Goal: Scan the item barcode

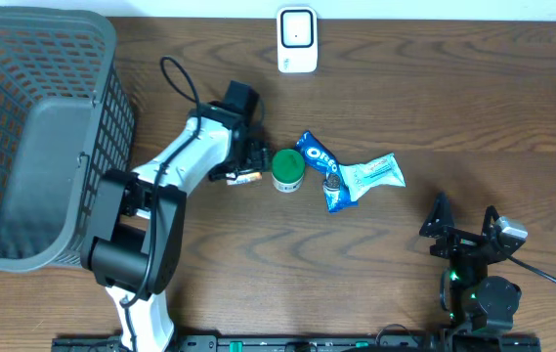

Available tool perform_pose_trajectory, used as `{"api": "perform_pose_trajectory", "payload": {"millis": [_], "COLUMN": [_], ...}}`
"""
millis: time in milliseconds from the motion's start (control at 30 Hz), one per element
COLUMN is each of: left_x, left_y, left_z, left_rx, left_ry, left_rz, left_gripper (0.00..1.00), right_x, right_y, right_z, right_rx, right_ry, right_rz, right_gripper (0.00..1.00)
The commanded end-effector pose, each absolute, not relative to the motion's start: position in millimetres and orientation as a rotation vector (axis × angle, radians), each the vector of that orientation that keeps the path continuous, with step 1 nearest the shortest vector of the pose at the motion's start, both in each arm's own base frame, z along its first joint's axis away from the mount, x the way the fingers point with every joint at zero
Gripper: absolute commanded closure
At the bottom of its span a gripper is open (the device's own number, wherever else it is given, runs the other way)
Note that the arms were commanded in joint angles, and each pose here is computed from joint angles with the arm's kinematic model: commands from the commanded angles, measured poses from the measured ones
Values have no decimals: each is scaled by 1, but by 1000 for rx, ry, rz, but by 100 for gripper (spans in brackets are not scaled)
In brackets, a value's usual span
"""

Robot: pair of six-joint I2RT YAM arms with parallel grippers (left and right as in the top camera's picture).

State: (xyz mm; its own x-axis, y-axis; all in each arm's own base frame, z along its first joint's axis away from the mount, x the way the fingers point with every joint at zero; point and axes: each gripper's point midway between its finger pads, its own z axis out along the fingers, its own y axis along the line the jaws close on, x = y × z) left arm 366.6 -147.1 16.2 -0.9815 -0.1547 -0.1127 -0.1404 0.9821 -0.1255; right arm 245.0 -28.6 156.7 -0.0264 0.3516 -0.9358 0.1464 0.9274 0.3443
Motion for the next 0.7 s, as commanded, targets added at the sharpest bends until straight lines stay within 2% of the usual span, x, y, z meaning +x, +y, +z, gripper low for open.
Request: {"api": "perform_pose_trajectory", "payload": {"millis": [0,133,267,300,367,500,667], "left_x": [389,421,439,439,428,385,322], "left_y": [-134,-118,-81,-55,-27,18,45], "left_z": [45,122,244,307,373,473,551], "left_rx": [-246,-174,-149,-193,-222,-214,-259], "left_ry": [2905,2736,2474,2319,2154,1895,1638], "left_rz": [-123,-173,-183,-163,-142,-41,28], "left_gripper": [2,2,2,2,2,2,2], "right_x": [245,245,245,245,245,245,245], "right_y": [-31,-31,-31,-31,-31,-31,-31], "right_z": [156,156,156,156,156,156,156], "right_rx": [405,405,405,405,405,405,405], "right_ry": [1601,1601,1600,1600,1600,1600,1601], "right_rz": [164,164,164,164,164,164,164], "right_gripper": [1,1,1,1,1,1,1]}}
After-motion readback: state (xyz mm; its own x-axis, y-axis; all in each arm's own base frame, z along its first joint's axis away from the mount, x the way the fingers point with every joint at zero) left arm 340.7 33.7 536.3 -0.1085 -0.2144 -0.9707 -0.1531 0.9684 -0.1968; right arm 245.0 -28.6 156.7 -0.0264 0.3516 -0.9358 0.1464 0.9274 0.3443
